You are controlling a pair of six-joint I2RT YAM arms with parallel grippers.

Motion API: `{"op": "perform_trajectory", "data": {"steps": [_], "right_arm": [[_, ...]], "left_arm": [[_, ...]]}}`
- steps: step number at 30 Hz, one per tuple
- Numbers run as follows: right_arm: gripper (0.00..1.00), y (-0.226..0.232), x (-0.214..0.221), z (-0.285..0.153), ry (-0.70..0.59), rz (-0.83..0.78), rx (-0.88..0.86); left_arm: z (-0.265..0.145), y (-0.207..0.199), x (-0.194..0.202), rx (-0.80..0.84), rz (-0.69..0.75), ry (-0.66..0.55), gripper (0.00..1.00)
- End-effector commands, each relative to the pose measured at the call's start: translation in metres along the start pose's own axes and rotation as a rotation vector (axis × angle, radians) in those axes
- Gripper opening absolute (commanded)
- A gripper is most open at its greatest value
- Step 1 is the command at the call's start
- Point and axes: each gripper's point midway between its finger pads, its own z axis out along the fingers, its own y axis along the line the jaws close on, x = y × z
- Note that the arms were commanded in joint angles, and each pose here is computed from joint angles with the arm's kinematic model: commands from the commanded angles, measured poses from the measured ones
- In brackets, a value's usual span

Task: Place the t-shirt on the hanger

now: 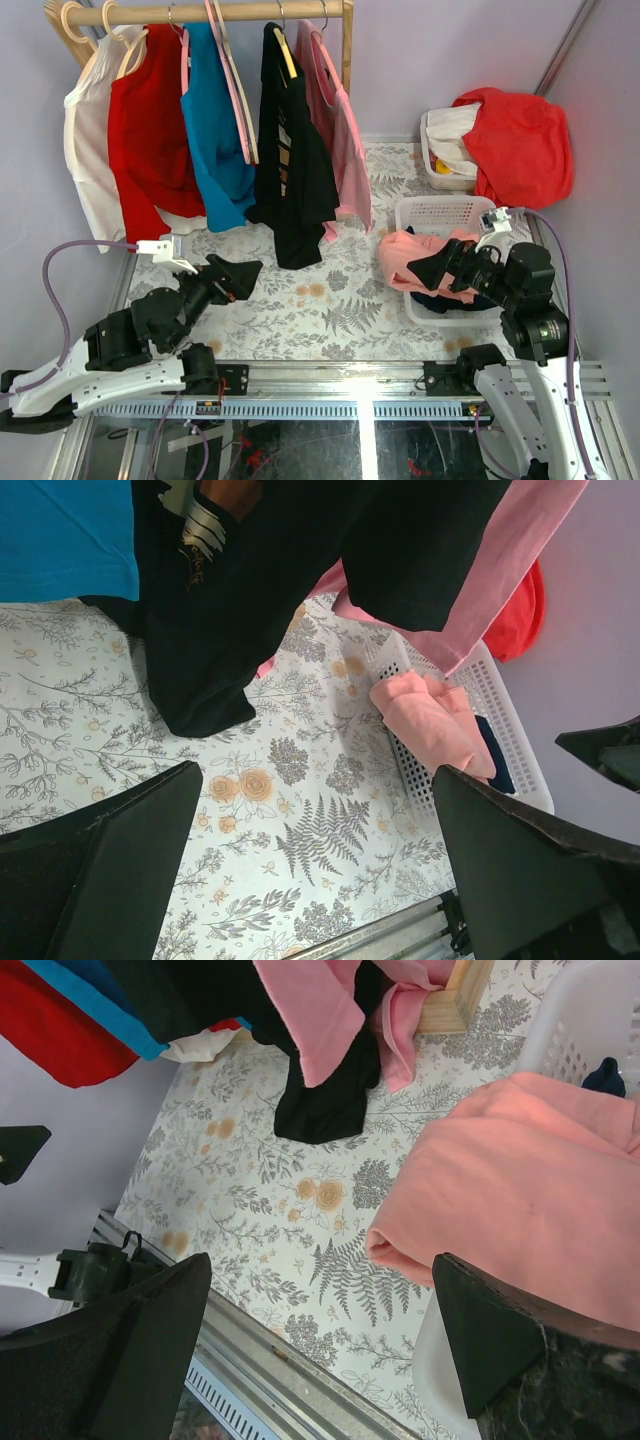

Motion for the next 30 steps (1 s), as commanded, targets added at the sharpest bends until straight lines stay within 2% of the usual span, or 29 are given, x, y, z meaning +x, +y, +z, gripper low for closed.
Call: {"op": "perform_trajectory", "data": {"steps": [1,14,19,25,30], "right_arm": [[0.99,0.009,-0.012,-0.003,-0.025,-0.019,-0.015],[0.99,0.003,-0.008,-0.003,-0.005,0.012,0.019],[0.99,-0.013,0.001,0.005,0.100,0.059,0.104],[0.99,-0.020,0.027,0.031,0.245,0.085,0.020],[0.99,-0.048,0.023,0.039,0.265,0.078,0.173]], "left_arm": [[0.000,0.003,-0.008,-0.025,-0.023,-0.030,1.00],[0.004,-0.001,-0.001,-0.019,-0.011,-0.013,1.00],[0.009,-0.006,0.004,-0.016,0.011,0.002,1.00],[0.020,-0.017,0.023,0.005,0.041,0.048,1.00],[0.028,-0.026,0.032,0.012,0.074,0.079,1.00]]}}
